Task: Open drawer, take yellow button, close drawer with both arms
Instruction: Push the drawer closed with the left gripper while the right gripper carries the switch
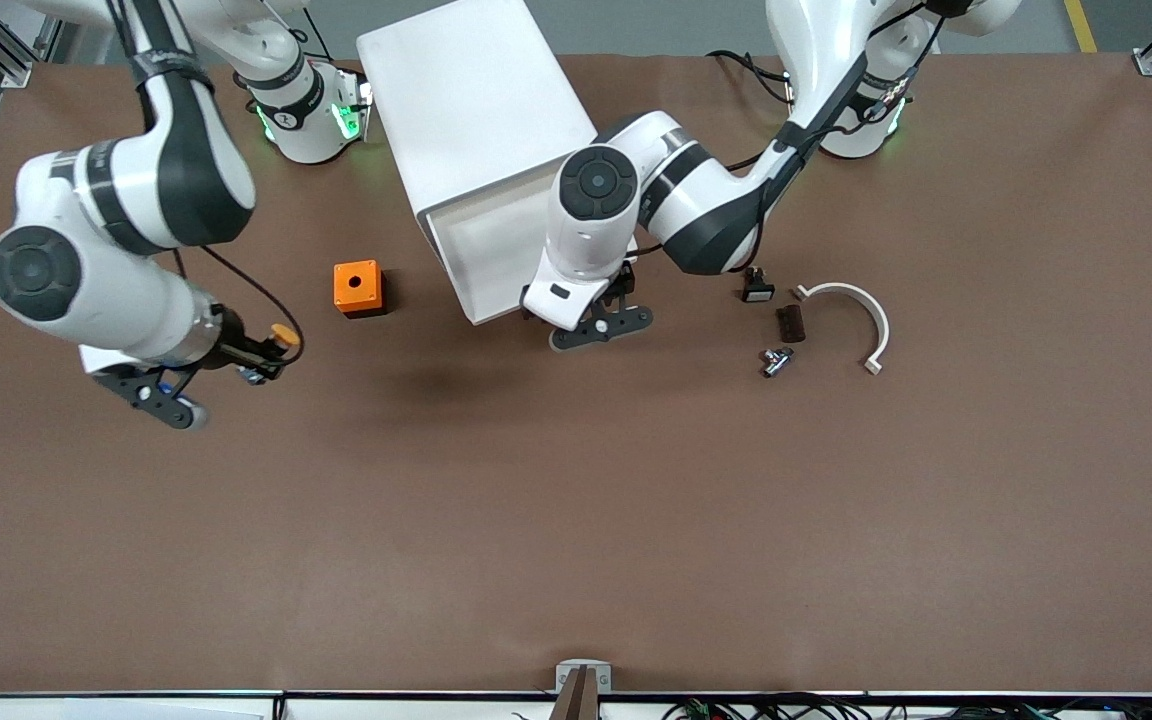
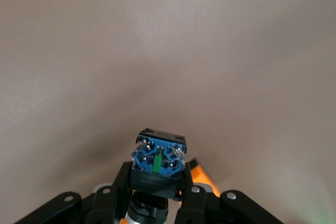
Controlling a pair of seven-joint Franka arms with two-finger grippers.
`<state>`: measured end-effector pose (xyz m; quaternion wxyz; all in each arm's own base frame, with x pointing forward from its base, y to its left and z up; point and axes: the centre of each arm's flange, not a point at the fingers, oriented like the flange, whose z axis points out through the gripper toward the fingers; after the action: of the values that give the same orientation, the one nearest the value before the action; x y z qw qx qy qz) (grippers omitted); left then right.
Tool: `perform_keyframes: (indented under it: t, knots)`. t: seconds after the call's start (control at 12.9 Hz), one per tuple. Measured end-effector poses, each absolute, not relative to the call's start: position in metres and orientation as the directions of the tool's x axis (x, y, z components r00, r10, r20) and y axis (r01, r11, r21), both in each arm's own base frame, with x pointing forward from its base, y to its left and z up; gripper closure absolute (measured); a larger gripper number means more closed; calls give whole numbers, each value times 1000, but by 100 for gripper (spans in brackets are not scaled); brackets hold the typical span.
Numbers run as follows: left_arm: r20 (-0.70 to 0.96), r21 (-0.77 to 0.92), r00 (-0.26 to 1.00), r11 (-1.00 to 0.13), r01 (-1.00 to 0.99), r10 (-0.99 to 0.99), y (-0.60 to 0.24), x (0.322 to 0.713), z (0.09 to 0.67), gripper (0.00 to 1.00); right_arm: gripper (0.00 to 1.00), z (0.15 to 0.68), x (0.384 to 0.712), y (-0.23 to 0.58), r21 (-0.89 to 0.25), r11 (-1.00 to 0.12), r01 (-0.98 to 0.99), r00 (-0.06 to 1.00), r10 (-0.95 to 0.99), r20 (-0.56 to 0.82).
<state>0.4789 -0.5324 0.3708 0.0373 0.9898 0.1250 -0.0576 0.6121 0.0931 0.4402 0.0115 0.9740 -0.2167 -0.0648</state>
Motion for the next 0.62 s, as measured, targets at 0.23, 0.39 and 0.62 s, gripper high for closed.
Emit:
perform_keyframes:
  t: [0.23,0.39,0.62]
  knots:
    - [-116,50,969,-973,225,218,-541,470,363,0,60,414,630,25,8,-959,-285,954,-284,-96]
    - [-124,49,972,-978,205,198,-549,458,362,0,60,384,641,-9,-6,-979,-205,976,-204,-80]
    - [-160,38,968,-978,203,195,-570,423,356,0,60,323,655,-45,-17,-998,-67,997,-66,-51]
